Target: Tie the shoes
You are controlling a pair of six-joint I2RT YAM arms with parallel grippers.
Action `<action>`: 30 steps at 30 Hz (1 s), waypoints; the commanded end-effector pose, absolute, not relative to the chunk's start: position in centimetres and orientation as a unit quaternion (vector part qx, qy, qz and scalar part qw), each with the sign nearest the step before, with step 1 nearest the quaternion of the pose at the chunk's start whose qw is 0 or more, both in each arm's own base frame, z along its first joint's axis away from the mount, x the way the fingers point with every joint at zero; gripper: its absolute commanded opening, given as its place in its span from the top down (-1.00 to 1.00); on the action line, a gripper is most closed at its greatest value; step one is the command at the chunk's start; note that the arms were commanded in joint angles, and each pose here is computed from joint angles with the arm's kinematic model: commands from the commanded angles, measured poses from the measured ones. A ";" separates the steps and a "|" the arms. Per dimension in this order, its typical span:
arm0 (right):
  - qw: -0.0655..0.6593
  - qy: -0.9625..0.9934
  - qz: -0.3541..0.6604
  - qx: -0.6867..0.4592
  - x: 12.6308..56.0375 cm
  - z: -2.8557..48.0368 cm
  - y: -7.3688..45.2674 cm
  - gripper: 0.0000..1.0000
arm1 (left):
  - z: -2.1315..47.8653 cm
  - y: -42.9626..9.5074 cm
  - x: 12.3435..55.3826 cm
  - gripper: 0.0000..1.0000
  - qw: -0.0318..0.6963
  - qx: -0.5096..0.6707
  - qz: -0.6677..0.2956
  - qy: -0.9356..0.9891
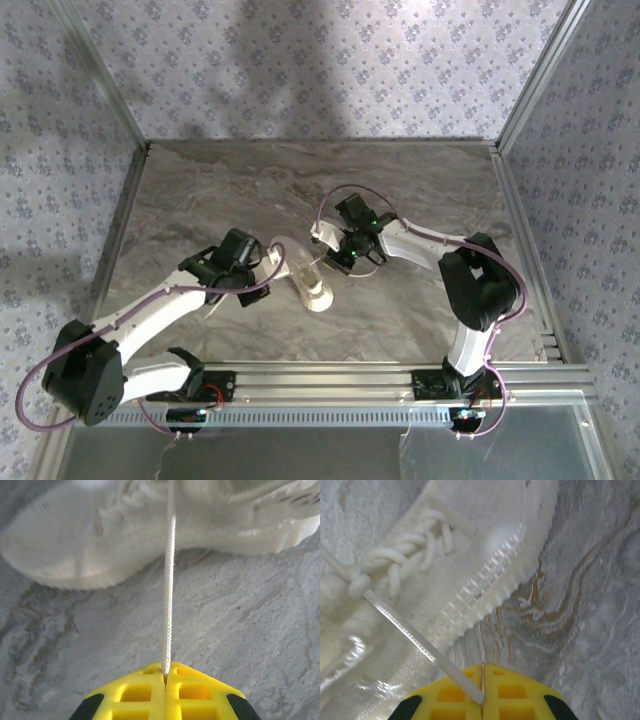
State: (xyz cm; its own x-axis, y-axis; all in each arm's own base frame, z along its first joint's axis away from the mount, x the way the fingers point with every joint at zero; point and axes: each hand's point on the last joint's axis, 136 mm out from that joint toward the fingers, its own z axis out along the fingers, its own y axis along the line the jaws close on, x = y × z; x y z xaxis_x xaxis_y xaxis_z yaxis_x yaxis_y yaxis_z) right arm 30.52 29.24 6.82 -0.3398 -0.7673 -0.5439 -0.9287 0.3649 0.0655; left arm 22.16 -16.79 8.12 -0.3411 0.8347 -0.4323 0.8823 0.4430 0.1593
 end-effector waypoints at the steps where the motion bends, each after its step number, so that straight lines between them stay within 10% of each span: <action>1: 0.193 0.844 0.133 -0.483 32.7 6.4 26.5 1.00 | 5.9 -13.8 19.8 1.00 0.130 0.503 -0.010 0.854; 30: 0.113 0.900 0.077 -0.413 33.5 3.8 21.6 1.00 | 4.6 -9.2 16.8 1.00 -0.006 0.481 0.097 0.871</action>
